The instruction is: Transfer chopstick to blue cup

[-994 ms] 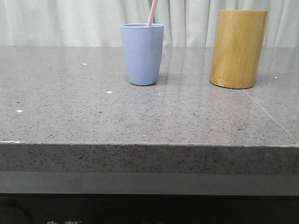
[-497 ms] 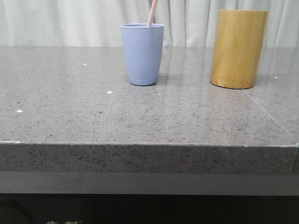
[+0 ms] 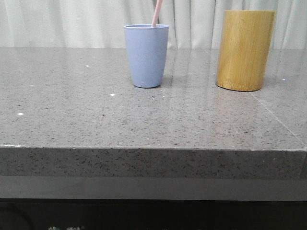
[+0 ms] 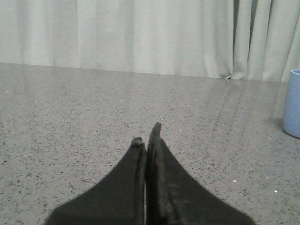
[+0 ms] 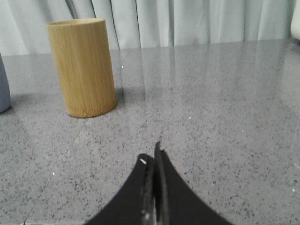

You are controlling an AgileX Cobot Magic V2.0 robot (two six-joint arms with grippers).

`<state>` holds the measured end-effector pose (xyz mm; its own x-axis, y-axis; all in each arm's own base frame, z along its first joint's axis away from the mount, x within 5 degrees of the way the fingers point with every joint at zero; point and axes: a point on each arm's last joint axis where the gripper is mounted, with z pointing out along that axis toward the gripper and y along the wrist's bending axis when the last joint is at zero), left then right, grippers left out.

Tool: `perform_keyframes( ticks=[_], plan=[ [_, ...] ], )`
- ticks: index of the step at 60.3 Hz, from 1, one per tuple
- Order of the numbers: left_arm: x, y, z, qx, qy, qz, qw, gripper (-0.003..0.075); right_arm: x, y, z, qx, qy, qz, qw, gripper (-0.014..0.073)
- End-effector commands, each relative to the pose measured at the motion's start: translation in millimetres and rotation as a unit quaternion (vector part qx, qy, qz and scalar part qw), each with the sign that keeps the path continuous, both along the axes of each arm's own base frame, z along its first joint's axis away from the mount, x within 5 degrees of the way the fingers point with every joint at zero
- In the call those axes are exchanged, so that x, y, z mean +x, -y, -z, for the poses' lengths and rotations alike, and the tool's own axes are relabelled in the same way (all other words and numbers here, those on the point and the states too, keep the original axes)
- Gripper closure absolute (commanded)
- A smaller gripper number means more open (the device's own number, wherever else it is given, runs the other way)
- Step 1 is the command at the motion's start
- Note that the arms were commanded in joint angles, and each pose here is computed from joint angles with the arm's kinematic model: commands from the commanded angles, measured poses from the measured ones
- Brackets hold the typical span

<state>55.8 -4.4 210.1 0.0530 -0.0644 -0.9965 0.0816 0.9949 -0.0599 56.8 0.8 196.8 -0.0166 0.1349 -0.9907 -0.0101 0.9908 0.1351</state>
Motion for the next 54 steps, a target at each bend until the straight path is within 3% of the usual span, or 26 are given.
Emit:
perform_keyframes(
  ticks=[1,54],
  plan=[
    [-2.3,-0.1,-5.1,-0.004,0.045,0.001,0.999,0.0739,-2.5,0.7,-12.1,-0.006,0.065,0.005,0.998,0.0662],
    [-2.3,-0.1,-5.1,-0.004,0.045,0.001,0.999,0.0739,-2.3,0.7,-11.6,-0.009,0.062,0.005,0.998,0.0662]
  ],
)
